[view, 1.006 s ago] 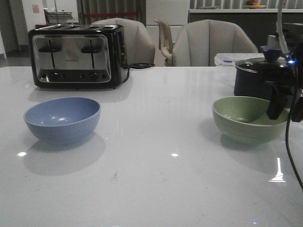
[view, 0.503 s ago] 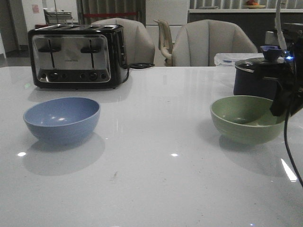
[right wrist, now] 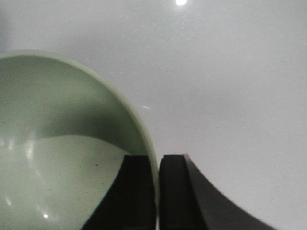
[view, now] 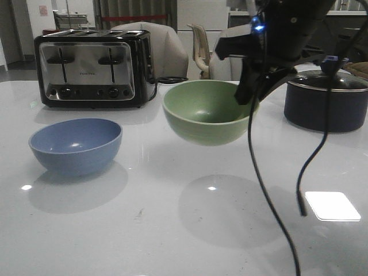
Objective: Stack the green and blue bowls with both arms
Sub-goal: 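Carry the green bowl with the right gripper toward the table center and release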
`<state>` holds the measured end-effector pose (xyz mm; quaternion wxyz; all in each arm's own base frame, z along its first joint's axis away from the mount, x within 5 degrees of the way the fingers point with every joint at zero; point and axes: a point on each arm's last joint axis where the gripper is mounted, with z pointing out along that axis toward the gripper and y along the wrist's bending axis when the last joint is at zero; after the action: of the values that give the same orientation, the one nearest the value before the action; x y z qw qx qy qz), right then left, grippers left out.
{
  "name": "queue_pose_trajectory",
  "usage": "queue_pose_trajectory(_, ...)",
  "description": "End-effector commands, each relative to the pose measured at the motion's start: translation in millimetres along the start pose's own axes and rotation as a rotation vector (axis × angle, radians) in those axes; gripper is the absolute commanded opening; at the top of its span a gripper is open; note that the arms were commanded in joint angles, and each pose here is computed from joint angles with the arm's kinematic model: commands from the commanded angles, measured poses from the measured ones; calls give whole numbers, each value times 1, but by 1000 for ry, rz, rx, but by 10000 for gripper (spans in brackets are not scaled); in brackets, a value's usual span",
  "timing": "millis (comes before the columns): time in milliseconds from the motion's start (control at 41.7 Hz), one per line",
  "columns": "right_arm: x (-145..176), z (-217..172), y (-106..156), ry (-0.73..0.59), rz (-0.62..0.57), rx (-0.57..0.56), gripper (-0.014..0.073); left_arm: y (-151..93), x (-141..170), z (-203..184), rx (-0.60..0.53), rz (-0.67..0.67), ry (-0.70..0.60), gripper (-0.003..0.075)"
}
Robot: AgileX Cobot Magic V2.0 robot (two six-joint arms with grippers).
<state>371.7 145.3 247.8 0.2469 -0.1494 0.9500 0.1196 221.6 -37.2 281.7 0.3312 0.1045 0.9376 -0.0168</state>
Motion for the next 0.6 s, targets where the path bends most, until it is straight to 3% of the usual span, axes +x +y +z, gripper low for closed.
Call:
queue_pose_trajectory(0, -15, -15, 10, -110, -25, -13, 36, -1, -15, -11, 2, 2, -107, 531)
queue_pose_trajectory(216, -7, 16, 8, -26, -20, -14, 38, -1, -15, -11, 2, 2, -107, 531)
queue_pose_trajectory(311, -3, 28, 6, 8, -16, -12, 80, -1, -15, -11, 2, 2, -107, 531)
queue_pose_trajectory(383, -2, 30, 6, 19, -15, -12, 167, -1, -15, -11, 2, 2, -107, 531)
queue_pose_trajectory(503, -4, 27, 7, 5, -16, -12, 382, -1, -15, -11, 2, 2, -108, 531)
queue_pose_trajectory(575, -7, 20, 8, -10, -19, -14, 454, -1, -15, -11, 2, 2, -111, 531)
